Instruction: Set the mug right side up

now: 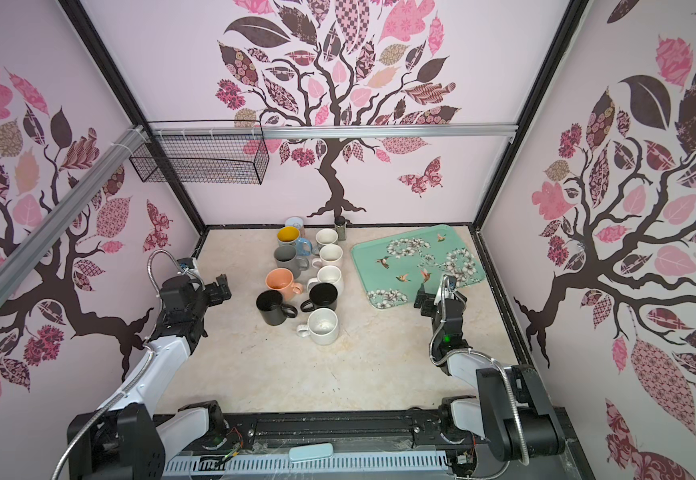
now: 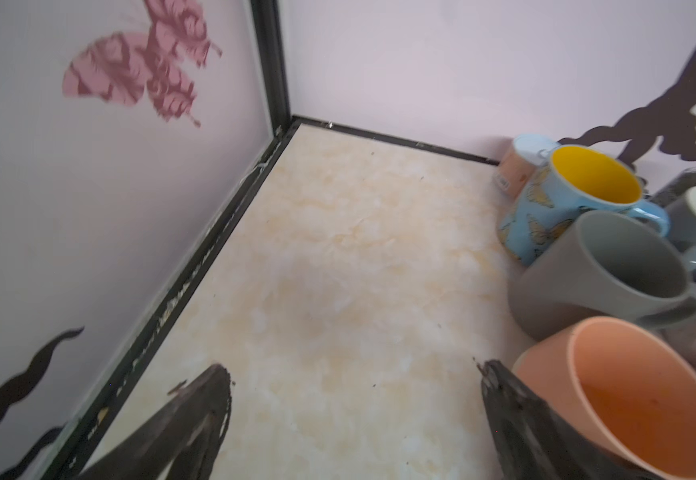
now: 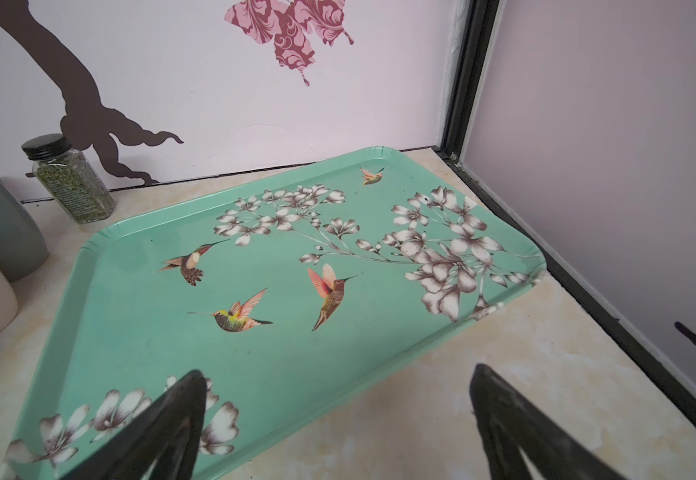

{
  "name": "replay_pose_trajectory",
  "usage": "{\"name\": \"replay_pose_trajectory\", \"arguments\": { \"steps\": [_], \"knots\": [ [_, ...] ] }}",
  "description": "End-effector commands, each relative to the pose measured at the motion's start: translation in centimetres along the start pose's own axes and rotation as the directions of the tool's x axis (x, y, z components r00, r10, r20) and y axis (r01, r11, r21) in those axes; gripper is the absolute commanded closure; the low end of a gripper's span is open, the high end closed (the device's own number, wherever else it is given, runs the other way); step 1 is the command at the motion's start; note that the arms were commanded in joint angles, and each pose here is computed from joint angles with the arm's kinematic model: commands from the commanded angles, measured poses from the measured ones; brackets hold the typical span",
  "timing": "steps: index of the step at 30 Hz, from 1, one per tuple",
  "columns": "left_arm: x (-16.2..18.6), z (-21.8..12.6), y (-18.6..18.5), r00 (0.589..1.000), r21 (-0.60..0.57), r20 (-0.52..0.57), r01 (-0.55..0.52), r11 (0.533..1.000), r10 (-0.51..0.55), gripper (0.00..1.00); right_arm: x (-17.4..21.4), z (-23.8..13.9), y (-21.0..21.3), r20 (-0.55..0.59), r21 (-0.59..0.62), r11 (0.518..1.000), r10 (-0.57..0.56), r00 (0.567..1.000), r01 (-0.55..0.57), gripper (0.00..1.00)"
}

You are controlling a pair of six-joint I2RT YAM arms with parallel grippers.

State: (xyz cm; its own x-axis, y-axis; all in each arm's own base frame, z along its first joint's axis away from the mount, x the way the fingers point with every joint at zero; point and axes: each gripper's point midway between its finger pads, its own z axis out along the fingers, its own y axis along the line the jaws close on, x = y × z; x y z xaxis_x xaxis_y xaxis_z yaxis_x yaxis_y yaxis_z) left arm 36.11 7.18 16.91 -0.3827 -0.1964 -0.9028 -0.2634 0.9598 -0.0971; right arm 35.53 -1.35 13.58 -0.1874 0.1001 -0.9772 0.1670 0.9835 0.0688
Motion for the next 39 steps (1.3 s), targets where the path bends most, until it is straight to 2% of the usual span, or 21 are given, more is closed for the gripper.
{"name": "replay_pose_trajectory", "arguments": {
  "steps": [1,7,11,16,18,21,24,26,39],
  "knots": [
    [0.7,0.4,1.2,0.985,0.02,0.089,0.145,0.989,-0.146,0.04,-1.3,0.0,0.2,0.082,-0.04,0.999,0.028,0.996,-0.025,0.0],
    [0.8,1.2,0.9,0.984,0.052,0.149,0.089,0.995,-0.096,0.04,-0.4,0.9,-0.1,0.075,-0.043,0.998,0.049,0.996,-0.046,0.0],
    [1.4,1.9,0.3,0.978,0.099,0.171,0.104,0.99,-0.12,0.04,0.1,1.5,0.0,0.072,-0.049,0.998,0.042,0.997,-0.039,0.0],
    [3.3,3.8,-0.1,0.985,0.12,0.128,0.101,0.988,-0.116,0.04,1.1,2.0,0.4,0.059,-0.068,0.997,0.033,0.998,-0.029,0.0],
    [3.4,4.2,-0.8,0.989,0.146,0.119,0.072,0.987,-0.089,0.04,1.2,2.2,0.5,0.065,-0.072,0.997,0.033,0.997,-0.028,0.0],
    [3.8,4.9,-2.3,0.995,0.154,0.097,0.006,0.988,-0.021,0.04,1.8,3.1,0.7,0.01,-0.07,0.997,0.019,1.0,-0.019,0.0],
    [4.6,5.3,-4.4,0.991,0.134,0.095,-0.107,0.985,0.095,0.04,1.8,3.2,0.7,0.003,-0.07,0.997,0.017,1.0,-0.016,0.0],
    [5.2,5.6,-4.7,0.985,0.084,0.111,-0.139,0.987,0.129,0.04,1.7,3.2,0.7,0.008,-0.069,0.998,0.017,1.0,-0.016,0.0],
    [5.4,5.6,-4.5,0.986,0.072,0.109,-0.134,0.988,0.125,0.04,1.8,3.2,0.7,0.005,-0.069,0.998,0.015,1.0,-0.015,0.0]
  ]
}}
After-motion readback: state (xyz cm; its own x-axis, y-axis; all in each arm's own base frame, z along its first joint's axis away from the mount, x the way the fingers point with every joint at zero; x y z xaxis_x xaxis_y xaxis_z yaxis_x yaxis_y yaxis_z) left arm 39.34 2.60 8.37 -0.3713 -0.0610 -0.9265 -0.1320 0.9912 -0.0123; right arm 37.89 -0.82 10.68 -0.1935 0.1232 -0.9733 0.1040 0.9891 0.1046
